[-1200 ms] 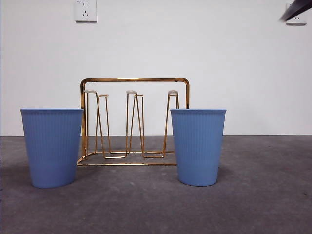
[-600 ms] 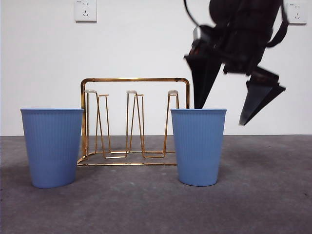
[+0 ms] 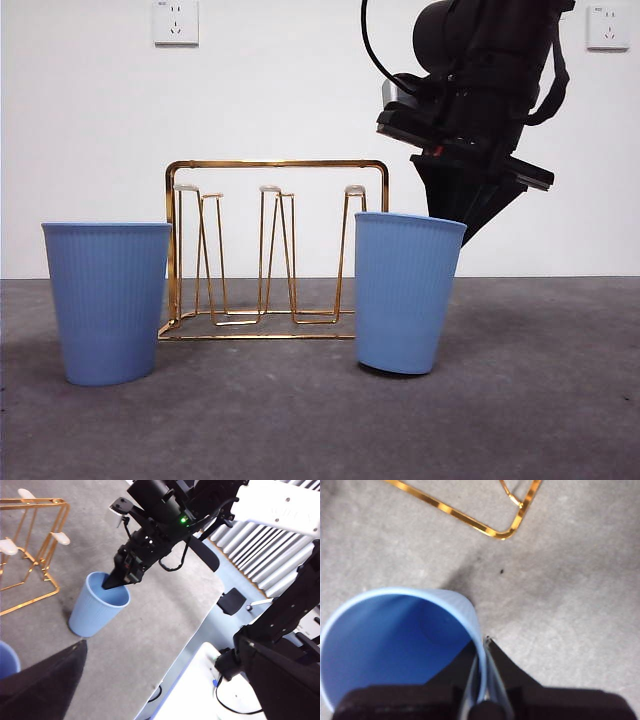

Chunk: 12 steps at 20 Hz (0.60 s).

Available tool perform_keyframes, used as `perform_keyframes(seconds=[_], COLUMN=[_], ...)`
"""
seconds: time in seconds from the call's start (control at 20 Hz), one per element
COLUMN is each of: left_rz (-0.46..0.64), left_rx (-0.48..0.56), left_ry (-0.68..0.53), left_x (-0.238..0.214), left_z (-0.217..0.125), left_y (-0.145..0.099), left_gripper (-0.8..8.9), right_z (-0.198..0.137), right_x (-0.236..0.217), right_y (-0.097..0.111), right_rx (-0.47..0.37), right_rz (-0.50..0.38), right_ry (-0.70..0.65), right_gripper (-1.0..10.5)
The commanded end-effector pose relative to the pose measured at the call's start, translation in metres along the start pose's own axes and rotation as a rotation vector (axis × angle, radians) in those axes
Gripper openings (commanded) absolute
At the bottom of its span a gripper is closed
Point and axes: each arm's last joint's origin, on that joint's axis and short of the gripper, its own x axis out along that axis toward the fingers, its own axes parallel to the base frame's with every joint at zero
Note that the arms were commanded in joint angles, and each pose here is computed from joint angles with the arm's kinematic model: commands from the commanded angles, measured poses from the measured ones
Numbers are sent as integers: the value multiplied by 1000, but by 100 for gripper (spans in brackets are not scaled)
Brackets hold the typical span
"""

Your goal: Pick up cup 1,put cup 1 in the cup rack,pick up cup 2,put cup 2 in the cup rack

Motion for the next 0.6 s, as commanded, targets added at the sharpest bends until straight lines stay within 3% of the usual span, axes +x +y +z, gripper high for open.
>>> perform_keyframes(seconds=[0.05, 0.2, 0.3, 0.4, 0.6], left_rz=[-25, -72, -124, -199, -375], left_rx=[-17, -39, -60, -72, -92], left_ry=[-26, -79, -130, -190, -313], left_x=[3, 11, 17, 25, 47], left_z=[7, 19, 30, 43, 70], left_y=[-1, -2, -5, -10, -19], left_gripper=[692, 692, 692, 692, 692], right_z=[1, -5, -12, -24, -68], right_x=[-1, -30, -71, -126, -242], right_y=[1, 6, 13, 24, 47], right_rx=[-23, -64, -97, -135, -208], right_rz=[2, 1, 0, 14, 41], right_ry=[5, -37, -150, -341, -890], right_gripper=[-11, -11, -11, -11, -11])
